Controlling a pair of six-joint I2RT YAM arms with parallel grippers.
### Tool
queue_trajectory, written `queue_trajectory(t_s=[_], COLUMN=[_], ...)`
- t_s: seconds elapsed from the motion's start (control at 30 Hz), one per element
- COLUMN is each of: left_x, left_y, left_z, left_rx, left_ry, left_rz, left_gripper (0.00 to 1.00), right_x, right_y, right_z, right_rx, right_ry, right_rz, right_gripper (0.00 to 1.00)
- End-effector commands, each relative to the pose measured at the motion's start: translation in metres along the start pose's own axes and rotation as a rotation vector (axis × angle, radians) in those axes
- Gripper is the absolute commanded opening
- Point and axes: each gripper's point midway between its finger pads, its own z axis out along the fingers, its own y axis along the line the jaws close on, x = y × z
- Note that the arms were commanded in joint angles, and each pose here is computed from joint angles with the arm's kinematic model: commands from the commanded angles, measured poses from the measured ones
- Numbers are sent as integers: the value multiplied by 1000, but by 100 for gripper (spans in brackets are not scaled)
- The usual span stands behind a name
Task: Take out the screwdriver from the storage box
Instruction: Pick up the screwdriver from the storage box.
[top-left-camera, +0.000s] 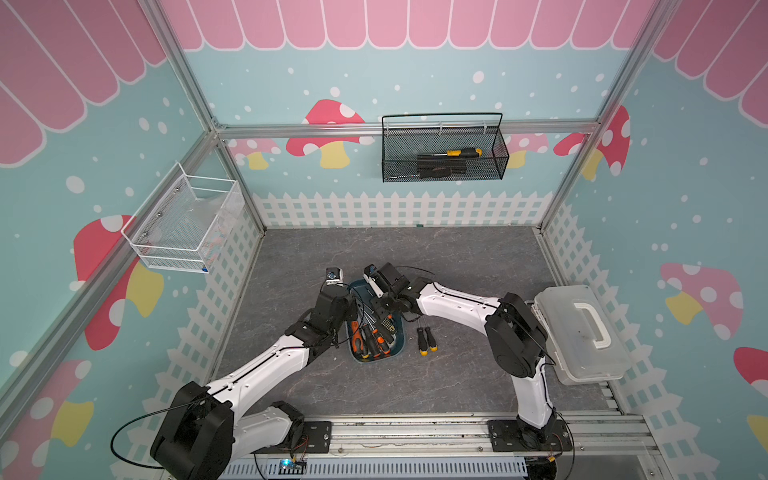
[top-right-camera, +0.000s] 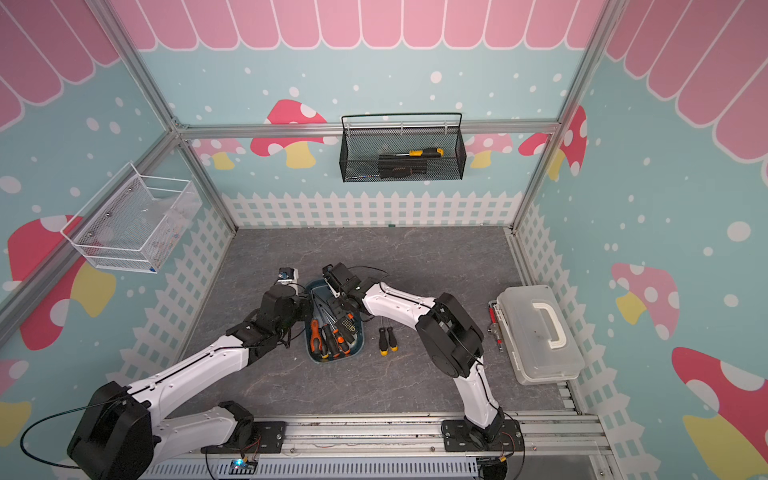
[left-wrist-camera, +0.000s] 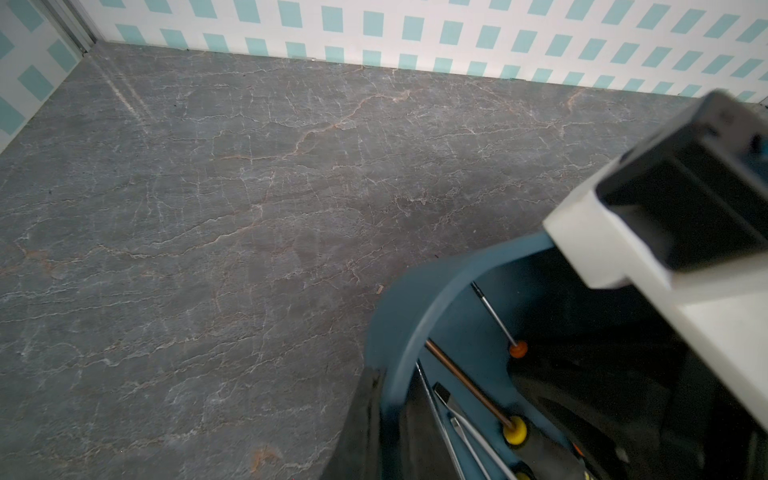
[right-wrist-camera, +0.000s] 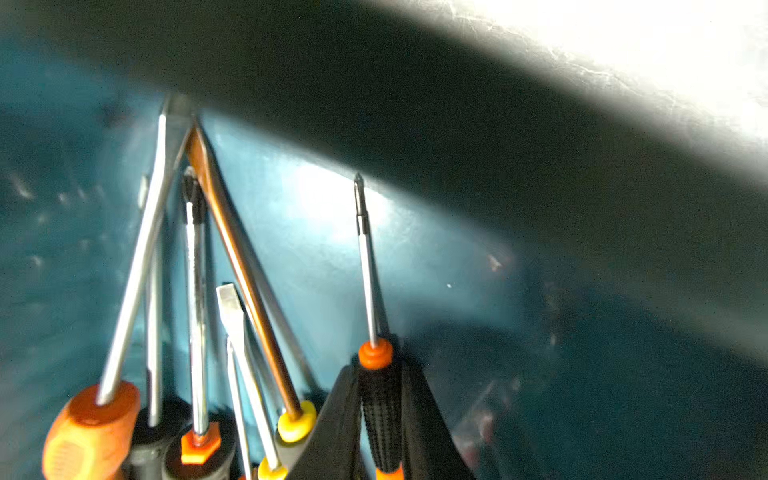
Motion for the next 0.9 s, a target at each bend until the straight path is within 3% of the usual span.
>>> queue_trajectory(t_s=[0.0,0.33,0.63,0.87], left_x=[-25,-26,-20,-16], left_y=[-9,-10,-8,-7], left_z=[-11,-9,-5,-1], left_rx=[44,44,32,25], left_ry=[-84,-82,-70,-59], left_rz=[-12,-11,-13,-18], left_gripper=[0,0,0,0], right_x=[48,49,8,-2], right_y=[-28,-30,-7,1], right_z=[29,31,-13,-52], right_rx=[83,95,-41,-108], right_ry=[150,170,-9,-98], right_rz=[31,26,48,76], right_gripper=[20,0,0,0])
